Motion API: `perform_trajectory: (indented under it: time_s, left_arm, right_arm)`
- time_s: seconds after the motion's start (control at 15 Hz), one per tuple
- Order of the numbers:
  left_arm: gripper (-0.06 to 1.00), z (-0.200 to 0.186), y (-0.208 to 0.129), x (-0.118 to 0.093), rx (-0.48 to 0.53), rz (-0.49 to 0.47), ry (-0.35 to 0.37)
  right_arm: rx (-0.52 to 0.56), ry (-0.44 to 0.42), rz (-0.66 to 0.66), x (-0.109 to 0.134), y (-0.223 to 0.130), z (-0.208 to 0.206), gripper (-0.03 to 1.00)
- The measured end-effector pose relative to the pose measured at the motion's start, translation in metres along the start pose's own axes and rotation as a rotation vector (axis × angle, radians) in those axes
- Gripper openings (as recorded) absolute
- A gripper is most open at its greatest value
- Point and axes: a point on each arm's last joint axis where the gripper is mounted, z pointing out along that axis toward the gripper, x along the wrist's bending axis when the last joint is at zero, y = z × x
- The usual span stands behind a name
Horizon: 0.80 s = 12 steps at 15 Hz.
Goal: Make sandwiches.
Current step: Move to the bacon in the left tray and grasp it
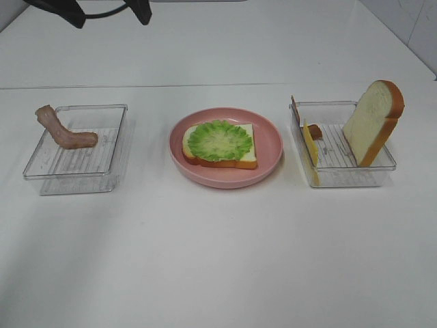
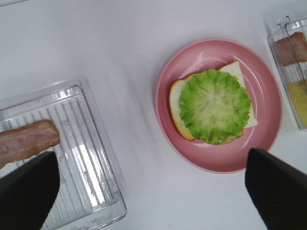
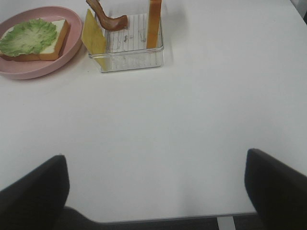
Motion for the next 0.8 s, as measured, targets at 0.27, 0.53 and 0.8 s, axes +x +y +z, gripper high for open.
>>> perform_trajectory:
  time_s: [0.27, 0.53, 0.8]
  left_arm:
    - [0.97, -0.034, -0.007, 0.036, -0.036, -0.074, 0.044]
    - [0.97, -0.045, -0.033, 0.093, 0.012, -0.210, 0.115]
    - [0.97, -0.029, -0.058, 0.133, 0.105, -0.306, 0.155]
  right_arm:
    - [0.000, 0.000, 0.000, 0.000, 0.000, 0.000, 0.96]
    - [0.000, 0.000, 0.000, 0.000, 0.000, 0.000, 0.96]
    - [0.000, 0.000, 0.000, 0.000, 0.000, 0.000, 0.96]
